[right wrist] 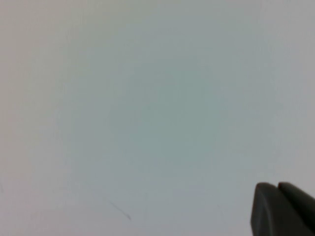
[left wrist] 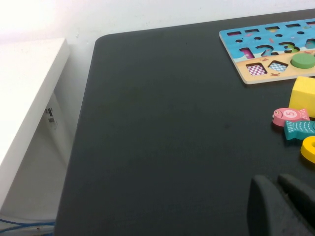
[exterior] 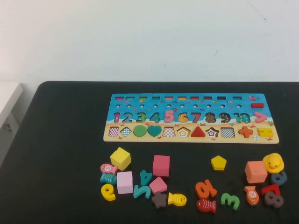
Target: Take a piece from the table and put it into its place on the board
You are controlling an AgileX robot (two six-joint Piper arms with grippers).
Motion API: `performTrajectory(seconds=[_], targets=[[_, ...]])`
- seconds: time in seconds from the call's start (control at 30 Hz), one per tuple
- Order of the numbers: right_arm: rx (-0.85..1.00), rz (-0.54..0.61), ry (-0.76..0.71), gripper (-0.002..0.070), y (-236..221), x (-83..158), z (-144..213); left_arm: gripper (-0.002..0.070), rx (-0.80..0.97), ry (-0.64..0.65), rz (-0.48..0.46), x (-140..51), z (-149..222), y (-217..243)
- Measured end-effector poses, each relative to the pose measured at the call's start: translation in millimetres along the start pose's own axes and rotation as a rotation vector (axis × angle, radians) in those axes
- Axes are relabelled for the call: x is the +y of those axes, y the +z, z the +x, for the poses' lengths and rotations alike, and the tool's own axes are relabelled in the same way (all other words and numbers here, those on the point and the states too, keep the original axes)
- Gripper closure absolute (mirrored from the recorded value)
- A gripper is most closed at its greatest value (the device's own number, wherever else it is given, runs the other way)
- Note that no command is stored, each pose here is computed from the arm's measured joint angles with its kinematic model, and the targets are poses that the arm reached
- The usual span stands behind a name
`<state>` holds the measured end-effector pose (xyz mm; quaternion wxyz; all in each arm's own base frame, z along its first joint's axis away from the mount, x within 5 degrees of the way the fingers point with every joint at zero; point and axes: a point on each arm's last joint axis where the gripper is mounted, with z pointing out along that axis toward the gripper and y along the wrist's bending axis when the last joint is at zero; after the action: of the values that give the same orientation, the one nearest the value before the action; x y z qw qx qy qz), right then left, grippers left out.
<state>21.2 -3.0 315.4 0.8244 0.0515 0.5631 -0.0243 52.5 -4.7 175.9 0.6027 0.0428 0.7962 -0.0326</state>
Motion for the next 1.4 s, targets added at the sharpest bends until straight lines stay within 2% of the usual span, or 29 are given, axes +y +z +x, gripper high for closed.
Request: performTrajectory(seconds=[0.2,0.27,0.37,0.53,0.67,0.8,0.93,1.17,1.3,1.4], targets=[[0.335,0.037,-0.07,0.0657,13,0,-40,0.0676,0.0,0.0,0.0,0.0,0,0],[0.513,0.009,-0.094,0.0657,27,2,-40,0.0676,0.0,0.0,0.0,0.0,0,0],[0.736,-0.095,-0.116,0.0658,51,10,-36,0.0677,0.0,0.0,0.0,0.0,0,0],[1.048,-0.308,-0.098,0.0657,99,24,0,0.0676,0.0,0.0,0.0,0.0,0,0],[1.208,-0.446,-0.015,0.0658,134,33,42,0.0676,0.0,0.0,0.0,0.0,0,0],[1.261,-0.554,0.114,0.0657,165,48,82,0.0676,0.0,0.0,0.0,0.0,0,0],[1.257,-0.591,0.12,0.0657,182,74,113,0.0676,0.0,0.0,0.0,0.0,0,0],[1.346,-0.723,0.055,0.0657,194,140,159,0.0676,0.0,0.0,0.0,0.0,0,0],[1.446,-0.733,-0.043,0.0654,205,169,185,0.0676,0.0,0.0,0.0,0.0,0,0],[1.525,-0.703,-0.123,0.0612,220,184,199,0.0676,0.0,0.0,0.0,0.0,0,0]])
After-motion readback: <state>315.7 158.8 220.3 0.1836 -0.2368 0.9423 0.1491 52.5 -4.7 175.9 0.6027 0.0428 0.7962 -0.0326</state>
